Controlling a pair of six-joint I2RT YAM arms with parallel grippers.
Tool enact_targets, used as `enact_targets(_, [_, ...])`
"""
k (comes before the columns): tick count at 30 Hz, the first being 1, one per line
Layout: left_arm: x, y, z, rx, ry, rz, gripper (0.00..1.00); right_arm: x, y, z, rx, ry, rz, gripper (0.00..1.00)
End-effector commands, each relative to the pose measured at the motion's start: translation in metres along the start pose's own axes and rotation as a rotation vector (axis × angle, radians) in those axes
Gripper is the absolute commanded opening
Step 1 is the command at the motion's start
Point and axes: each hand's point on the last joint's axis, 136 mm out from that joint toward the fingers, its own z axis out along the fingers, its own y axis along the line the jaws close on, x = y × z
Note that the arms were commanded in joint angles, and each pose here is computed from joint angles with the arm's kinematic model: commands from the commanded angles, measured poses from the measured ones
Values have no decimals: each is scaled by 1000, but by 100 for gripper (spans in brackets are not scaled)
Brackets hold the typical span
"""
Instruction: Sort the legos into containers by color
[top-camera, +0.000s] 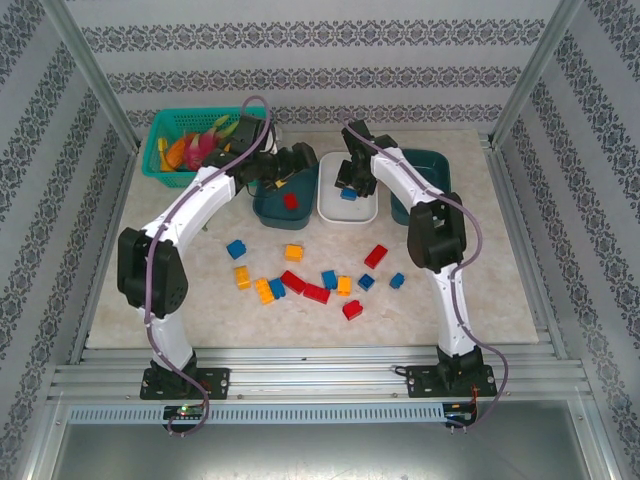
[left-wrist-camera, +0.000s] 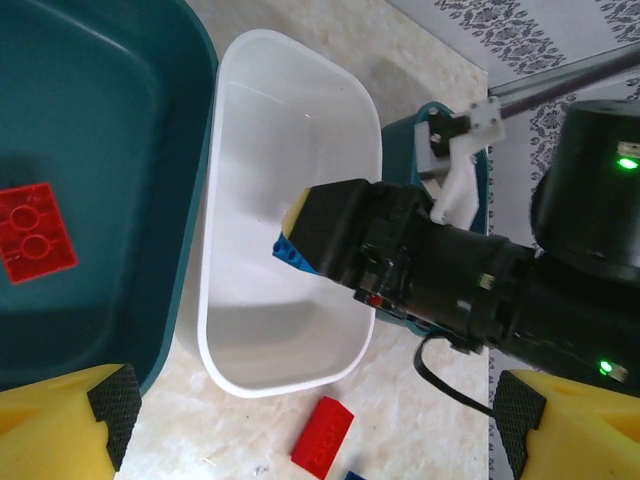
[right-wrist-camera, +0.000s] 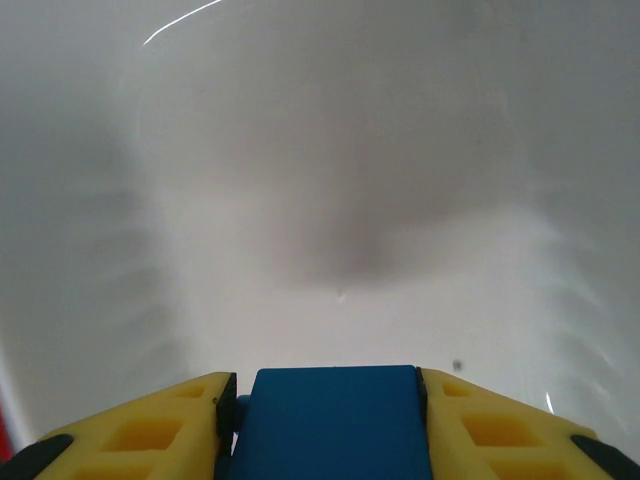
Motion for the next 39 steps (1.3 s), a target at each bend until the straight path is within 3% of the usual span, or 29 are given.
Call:
enact_targets(1, [-7,-1,-1,10,12,17,93,1,-2,11,4,62,-3,32])
enact_targets(3, [-8,1,2,6,14,14,93,2,-4,18,14,83,-4,33])
enact_targets(6, [-8,6,5,0,17,6,93,1,-4,18,20,92,-5,44])
enact_targets(11, [-10,4,-1,4,11,12,93,-12,7,-9,-24,43,-13,58])
enact_targets(15, [-12,-4,-17,3,-4,22,93,-29,26,-61,-100,-41,-33,63])
enact_targets(22, [0,-12,-68,-41,-18,44,92,-31,47,-184,-231,-206,-90,63])
enact_targets(26, [23,-1,-100,-90,-8,33,92,-3,48,-237,-290,-258,-146,62])
enact_targets(31, [63,30,-128,-172,21,12,90,59,45,-266,-374,-278,-263,61])
enact_targets(36, [106,94,-147,-383,60,-20,85,145,47,-261,-546,-224,-399,63])
enact_targets(39, [128,126,-146,-462,87,-58,85,197,47,-254,-652,-203,-484,70])
